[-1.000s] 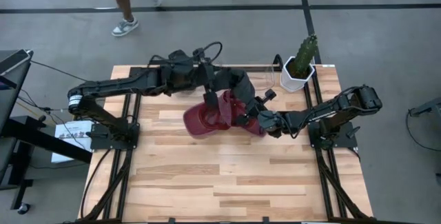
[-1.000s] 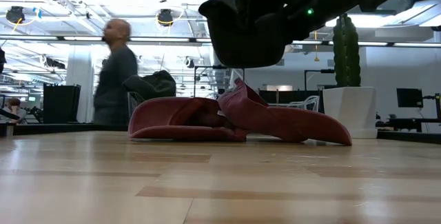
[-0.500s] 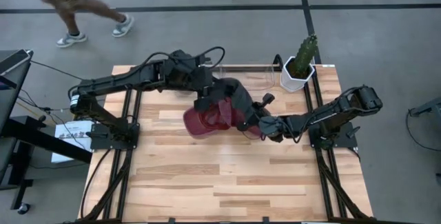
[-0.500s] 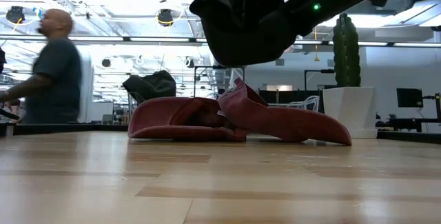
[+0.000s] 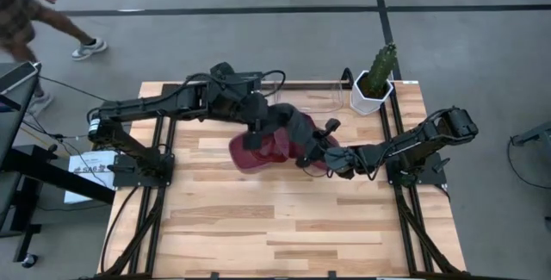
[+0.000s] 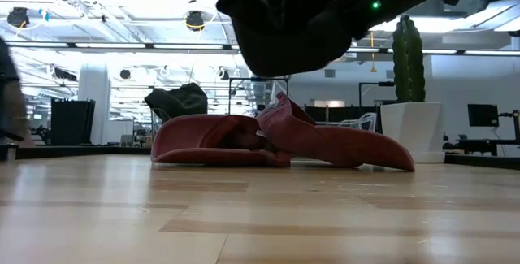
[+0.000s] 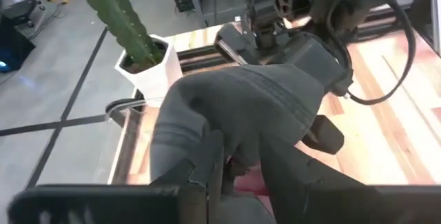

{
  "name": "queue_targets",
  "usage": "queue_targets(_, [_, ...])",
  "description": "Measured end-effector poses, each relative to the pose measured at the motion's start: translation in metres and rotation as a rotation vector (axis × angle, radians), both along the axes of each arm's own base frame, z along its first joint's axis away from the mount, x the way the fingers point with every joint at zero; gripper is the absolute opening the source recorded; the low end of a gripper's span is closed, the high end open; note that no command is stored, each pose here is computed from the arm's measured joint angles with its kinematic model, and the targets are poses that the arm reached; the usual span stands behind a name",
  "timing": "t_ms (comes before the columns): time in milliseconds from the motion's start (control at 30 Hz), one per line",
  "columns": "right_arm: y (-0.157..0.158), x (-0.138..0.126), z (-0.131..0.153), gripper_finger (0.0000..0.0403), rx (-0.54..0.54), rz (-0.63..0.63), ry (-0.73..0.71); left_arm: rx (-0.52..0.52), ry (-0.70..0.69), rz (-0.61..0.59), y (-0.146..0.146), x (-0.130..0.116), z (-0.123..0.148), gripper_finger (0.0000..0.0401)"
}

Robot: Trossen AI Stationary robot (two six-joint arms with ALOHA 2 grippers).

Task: Pick & Place hat
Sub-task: Put the black cap into the left transparent bin

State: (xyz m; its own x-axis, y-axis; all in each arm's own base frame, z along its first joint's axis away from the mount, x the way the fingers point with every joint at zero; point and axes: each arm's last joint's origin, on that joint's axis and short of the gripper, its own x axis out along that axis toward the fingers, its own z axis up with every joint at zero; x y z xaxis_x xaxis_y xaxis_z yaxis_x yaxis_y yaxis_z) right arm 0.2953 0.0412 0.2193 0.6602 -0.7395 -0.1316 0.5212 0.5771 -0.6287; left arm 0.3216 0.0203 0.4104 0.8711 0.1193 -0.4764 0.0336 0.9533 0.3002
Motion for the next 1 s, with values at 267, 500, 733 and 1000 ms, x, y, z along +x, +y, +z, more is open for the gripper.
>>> queue_targets(267, [0.001,0.001,0.000,0.0006,0.007,0.037,-0.002,0.006,0.028,0.021,0.001,0.009,-0.009,0.0092])
queue_targets(500, [0.001,0.001,0.001,0.0006,0.000,0.036,0.002,0.016,0.039,0.041,0.003,0.017,-0.016,0.0092])
queue_targets(733, [0.001,0.001,0.000,0.0006,-0.004,0.030,0.015,0.035,0.031,0.061,0.003,0.020,-0.017,0.0092])
queue_targets(1000, [0.001,0.000,-0.001,0.0006,-0.005,0.030,0.022,0.111,-0.003,0.100,0.003,0.013,-0.007,0.0095])
